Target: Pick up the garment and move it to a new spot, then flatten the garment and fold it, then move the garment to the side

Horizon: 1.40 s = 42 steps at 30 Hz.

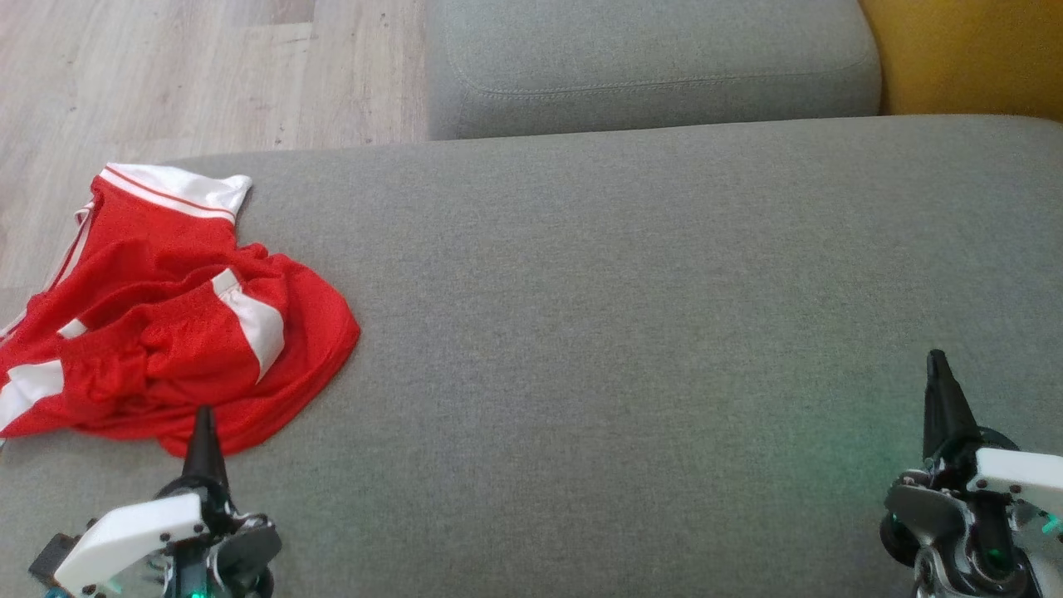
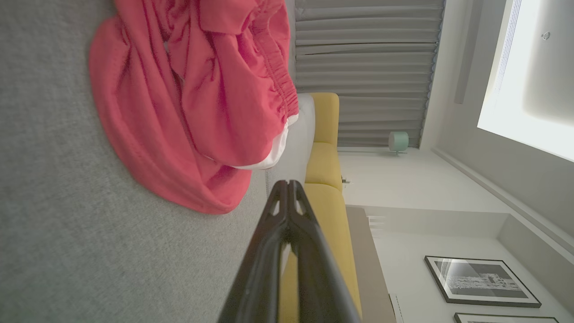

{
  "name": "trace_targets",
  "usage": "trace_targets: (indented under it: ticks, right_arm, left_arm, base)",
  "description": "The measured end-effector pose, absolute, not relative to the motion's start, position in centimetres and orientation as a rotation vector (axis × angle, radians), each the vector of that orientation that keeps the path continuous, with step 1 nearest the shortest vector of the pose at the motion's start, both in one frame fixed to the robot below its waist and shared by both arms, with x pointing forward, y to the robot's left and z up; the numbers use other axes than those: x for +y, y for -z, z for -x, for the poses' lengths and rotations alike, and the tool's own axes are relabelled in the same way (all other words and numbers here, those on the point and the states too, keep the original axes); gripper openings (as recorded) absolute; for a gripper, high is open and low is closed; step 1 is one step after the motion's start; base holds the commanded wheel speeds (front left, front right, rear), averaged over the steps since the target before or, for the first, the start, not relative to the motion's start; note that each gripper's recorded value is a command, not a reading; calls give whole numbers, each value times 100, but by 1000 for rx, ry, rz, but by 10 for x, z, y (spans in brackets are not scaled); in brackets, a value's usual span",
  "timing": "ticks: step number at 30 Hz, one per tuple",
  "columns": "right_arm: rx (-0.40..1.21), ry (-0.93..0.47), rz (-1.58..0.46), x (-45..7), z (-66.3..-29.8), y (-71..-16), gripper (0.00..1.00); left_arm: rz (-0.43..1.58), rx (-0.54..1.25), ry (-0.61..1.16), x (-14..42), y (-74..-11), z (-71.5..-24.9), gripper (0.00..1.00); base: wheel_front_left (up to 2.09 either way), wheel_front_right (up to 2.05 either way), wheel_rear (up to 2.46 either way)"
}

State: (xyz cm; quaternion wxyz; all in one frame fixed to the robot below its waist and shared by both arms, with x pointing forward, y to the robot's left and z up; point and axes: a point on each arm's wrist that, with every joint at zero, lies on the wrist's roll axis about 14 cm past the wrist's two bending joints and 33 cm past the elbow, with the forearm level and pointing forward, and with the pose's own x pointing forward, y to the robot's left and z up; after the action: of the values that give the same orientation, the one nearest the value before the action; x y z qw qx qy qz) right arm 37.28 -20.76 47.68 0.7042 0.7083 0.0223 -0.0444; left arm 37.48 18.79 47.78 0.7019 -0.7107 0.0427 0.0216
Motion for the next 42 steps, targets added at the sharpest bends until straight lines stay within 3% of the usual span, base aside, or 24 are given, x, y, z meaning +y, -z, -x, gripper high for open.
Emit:
trace_targets:
  ticks: [17,18,24,42]
  right_arm:
    - [50,99,-1575,-208,-373,-477,0]
    - [54,103,-1575,-207,-372,-475,100]
    - [157,217,-1580,-208,-346,-431,100]
    - [152,169,-1401,-200,-345,-443,100]
  left_arm:
    - [1582,95,-48,188,-478,-375,0]
    - [1582,100,-52,188,-476,-374,100]
    - [1584,203,-162,187,-433,-349,100]
    - [1411,169,-100,181,-452,-351,100]
  base:
    - [0,0,0]
    - [0,0,0]
    - [0,0,0]
    - [0,0,0]
